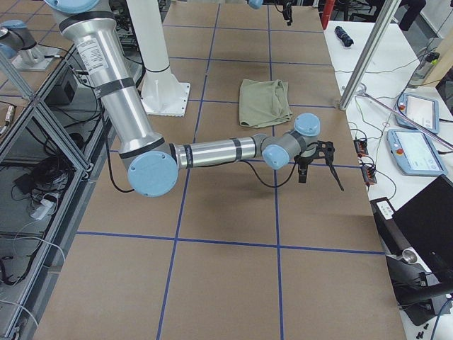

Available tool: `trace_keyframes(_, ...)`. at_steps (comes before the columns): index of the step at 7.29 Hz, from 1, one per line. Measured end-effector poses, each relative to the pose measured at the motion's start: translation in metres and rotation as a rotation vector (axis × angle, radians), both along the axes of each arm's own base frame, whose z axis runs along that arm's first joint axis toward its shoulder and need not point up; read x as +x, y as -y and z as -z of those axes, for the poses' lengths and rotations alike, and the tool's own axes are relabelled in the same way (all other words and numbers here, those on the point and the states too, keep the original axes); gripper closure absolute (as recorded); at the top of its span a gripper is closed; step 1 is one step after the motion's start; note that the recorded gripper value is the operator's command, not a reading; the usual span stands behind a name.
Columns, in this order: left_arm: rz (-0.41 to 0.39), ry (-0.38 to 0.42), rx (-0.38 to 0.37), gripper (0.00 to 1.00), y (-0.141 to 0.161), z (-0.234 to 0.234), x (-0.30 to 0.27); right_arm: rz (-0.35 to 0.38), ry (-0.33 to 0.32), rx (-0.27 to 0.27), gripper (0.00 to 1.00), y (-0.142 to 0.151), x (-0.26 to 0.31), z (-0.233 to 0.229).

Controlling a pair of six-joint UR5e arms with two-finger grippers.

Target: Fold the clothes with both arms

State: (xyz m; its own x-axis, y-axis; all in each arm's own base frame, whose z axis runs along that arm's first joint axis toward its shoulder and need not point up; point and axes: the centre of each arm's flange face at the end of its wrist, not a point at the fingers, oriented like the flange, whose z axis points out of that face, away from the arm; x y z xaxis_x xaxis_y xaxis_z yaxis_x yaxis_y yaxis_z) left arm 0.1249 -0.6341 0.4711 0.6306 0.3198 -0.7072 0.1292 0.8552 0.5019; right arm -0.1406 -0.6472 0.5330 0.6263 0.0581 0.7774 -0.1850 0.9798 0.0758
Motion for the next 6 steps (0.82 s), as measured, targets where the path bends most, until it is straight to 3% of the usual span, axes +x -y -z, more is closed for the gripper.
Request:
trace_keyframes(2,-0.029,0.100,0.038,0.46,-0.005,-0.036,-0.070,0.055,-0.024,0.047,0.00,-0.022,0.071,-0.047)
trace_keyframes(4,-0.047,0.158,0.019,0.46,-0.007,-0.056,-0.138,0.111,-0.075,0.074,0.00,-0.033,0.121,-0.075)
trace_keyframes(5,-0.051,0.155,0.001,0.31,-0.010,-0.062,-0.168,0.135,-0.097,0.080,0.00,-0.036,0.145,-0.079)
trace_keyframes(6,-0.052,0.138,-0.014,0.00,-0.015,-0.065,-0.192,0.143,-0.111,0.072,0.00,-0.039,0.164,-0.069)
